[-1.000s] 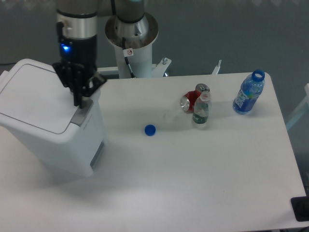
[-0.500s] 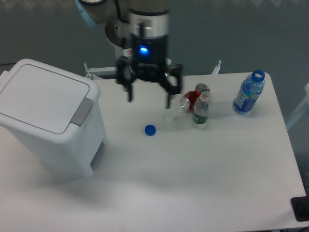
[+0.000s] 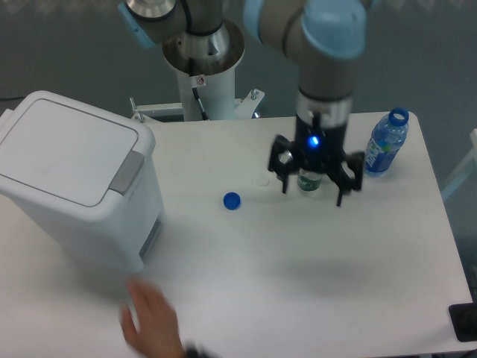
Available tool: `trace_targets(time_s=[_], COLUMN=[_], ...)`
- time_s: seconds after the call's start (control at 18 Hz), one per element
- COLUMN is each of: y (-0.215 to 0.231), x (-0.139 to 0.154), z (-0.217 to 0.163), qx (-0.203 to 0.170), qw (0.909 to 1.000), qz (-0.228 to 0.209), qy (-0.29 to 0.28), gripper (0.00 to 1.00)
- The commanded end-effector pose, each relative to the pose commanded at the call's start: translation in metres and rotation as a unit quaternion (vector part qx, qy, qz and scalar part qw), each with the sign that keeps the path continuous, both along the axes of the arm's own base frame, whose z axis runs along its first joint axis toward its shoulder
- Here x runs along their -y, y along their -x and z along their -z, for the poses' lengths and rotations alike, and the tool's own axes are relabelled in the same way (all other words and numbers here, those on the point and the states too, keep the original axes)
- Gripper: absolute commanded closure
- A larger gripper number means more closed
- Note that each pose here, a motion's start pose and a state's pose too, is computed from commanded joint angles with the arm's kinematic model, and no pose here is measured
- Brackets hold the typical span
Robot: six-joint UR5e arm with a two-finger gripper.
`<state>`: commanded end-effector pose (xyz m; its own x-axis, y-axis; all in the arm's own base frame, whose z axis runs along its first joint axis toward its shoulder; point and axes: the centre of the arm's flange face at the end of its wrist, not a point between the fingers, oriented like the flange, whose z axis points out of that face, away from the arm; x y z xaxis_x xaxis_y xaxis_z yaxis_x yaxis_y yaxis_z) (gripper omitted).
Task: Close the trash can
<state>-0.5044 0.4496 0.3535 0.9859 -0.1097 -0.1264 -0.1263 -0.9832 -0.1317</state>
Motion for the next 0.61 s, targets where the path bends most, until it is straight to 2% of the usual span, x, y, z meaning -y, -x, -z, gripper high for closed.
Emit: trace_targets(time_s=[0.22, 0.33, 0.5, 0.61], y=[0.023, 0.030, 0.035, 0.038], x=[-0.007, -0.005, -0.005, -0.007], z=[0.043, 0.047, 0.058, 0.063], qx=[0.000, -0.013, -0.013, -0.018], qw=[0.9985, 0.9976, 0.9955, 0.9956], qz=[0.038, 0.041, 0.072, 0.071], qy=[0.040, 0.055, 0.061, 0.058], gripper=[0.00, 0.00, 0.00, 0.00])
